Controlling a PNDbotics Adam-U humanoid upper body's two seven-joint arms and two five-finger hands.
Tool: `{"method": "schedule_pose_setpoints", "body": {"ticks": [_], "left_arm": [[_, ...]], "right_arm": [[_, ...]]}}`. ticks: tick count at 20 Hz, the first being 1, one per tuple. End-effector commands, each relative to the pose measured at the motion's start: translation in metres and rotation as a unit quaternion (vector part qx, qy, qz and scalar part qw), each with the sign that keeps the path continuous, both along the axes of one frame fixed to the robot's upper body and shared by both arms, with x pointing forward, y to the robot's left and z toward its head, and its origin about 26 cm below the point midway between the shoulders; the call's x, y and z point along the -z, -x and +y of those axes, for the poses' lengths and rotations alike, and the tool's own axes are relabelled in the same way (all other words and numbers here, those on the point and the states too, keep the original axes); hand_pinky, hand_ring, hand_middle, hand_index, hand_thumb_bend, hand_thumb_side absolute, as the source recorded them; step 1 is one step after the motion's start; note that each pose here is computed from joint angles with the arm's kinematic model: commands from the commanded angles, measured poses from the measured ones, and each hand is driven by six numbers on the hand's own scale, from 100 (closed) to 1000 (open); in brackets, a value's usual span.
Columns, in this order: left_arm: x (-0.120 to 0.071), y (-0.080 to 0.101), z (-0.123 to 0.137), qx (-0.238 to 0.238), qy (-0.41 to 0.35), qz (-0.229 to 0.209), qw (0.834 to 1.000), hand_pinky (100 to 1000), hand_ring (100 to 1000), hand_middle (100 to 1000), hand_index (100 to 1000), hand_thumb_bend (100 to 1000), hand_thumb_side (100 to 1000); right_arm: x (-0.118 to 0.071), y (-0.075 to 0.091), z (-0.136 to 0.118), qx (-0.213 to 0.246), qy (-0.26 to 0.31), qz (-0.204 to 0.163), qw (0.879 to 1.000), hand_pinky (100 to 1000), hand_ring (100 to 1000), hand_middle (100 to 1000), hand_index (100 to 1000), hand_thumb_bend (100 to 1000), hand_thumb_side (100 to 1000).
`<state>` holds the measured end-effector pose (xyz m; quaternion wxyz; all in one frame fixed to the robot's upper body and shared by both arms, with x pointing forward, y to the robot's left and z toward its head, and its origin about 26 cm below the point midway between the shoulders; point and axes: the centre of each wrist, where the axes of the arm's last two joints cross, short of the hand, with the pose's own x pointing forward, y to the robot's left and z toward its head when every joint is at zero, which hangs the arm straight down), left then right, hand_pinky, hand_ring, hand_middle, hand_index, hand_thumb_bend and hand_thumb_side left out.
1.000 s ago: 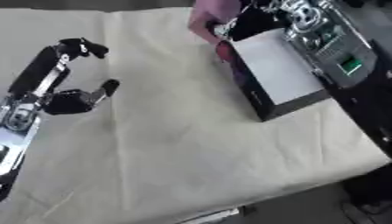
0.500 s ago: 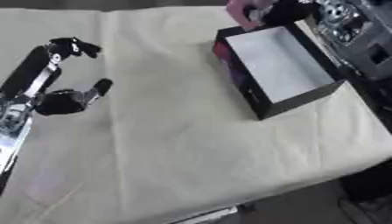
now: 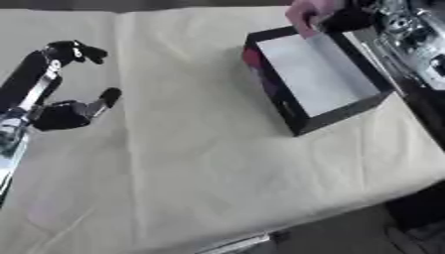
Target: Pick up the objects with one hand, pass them to the other hand, and then place them into the box on the other side of the table.
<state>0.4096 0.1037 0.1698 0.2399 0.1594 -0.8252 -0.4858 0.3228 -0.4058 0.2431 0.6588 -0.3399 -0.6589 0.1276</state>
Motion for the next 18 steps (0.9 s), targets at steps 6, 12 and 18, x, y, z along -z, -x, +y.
{"method": "schedule_pose_setpoints", "body": {"ticks": [6, 12, 18], "left_arm": [[-0.015, 0.001, 0.0, 0.004, 0.007, -0.022, 1.0, 741, 776, 627, 802, 404, 653], [-0.015, 0.001, 0.0, 0.003, 0.008, -0.023, 1.0, 741, 775, 627, 802, 404, 654], [-0.014, 0.001, 0.0, 0.001, 0.009, -0.021, 1.0, 742, 776, 628, 803, 405, 661]], "right_arm": [[0.005, 0.0, -0.03, 0.039, 0.012, 0.013, 0.999, 693, 648, 509, 624, 284, 100], [0.013, 0.001, -0.036, 0.044, 0.018, 0.032, 0.998, 717, 716, 626, 732, 453, 100], [0.017, 0.002, -0.043, 0.058, 0.044, 0.04, 0.997, 778, 826, 838, 876, 587, 198]]}}
